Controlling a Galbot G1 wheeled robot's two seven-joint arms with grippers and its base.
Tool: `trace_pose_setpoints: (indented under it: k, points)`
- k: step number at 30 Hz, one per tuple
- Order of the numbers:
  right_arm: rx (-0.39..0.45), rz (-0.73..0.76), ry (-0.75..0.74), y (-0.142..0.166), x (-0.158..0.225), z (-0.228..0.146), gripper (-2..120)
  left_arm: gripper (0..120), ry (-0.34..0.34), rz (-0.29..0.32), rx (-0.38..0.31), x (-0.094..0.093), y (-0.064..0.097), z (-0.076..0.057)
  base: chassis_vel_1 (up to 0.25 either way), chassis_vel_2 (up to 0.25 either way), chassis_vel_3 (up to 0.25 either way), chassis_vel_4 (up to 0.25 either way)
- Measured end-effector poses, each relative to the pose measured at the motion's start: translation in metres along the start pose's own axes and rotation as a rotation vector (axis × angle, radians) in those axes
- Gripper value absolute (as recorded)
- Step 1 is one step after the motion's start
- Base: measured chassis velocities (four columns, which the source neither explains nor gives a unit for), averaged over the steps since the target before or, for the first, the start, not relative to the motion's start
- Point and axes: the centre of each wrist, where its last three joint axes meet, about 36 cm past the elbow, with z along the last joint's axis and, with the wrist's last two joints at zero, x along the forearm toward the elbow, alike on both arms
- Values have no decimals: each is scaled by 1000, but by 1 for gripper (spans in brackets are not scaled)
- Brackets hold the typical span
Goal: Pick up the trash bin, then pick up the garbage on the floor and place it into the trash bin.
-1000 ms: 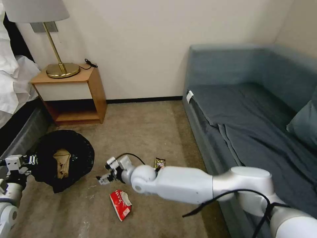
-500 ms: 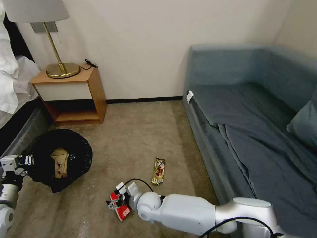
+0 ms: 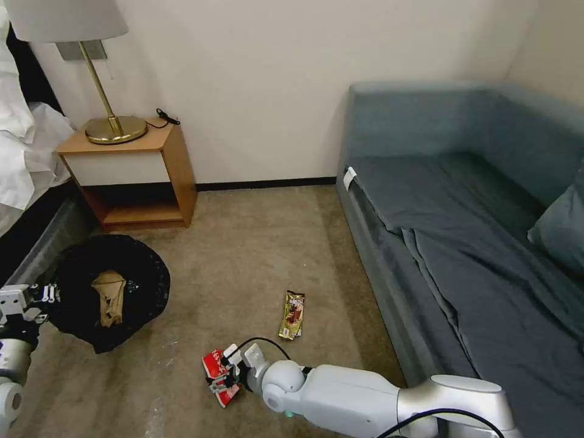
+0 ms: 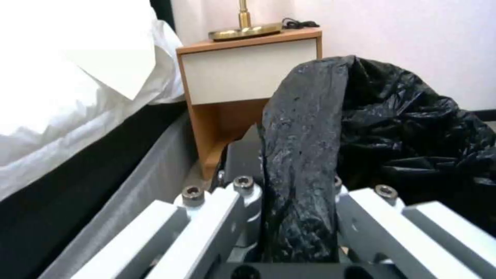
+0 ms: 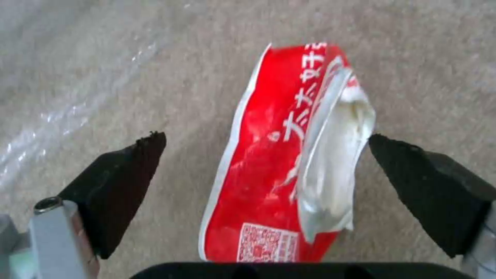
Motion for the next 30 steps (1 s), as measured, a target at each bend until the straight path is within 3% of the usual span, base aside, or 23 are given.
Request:
trace_pose_setpoints:
  k: [10,30]
  points:
    - [16,-14,29,-3,-10,19,100,6,-2,-12,-5,7,6,-3,0,0,0,0]
    - [68,-54,42,-30,-36,33,100,6,-3,-10,-2,21,-5,0,0,0,0,0]
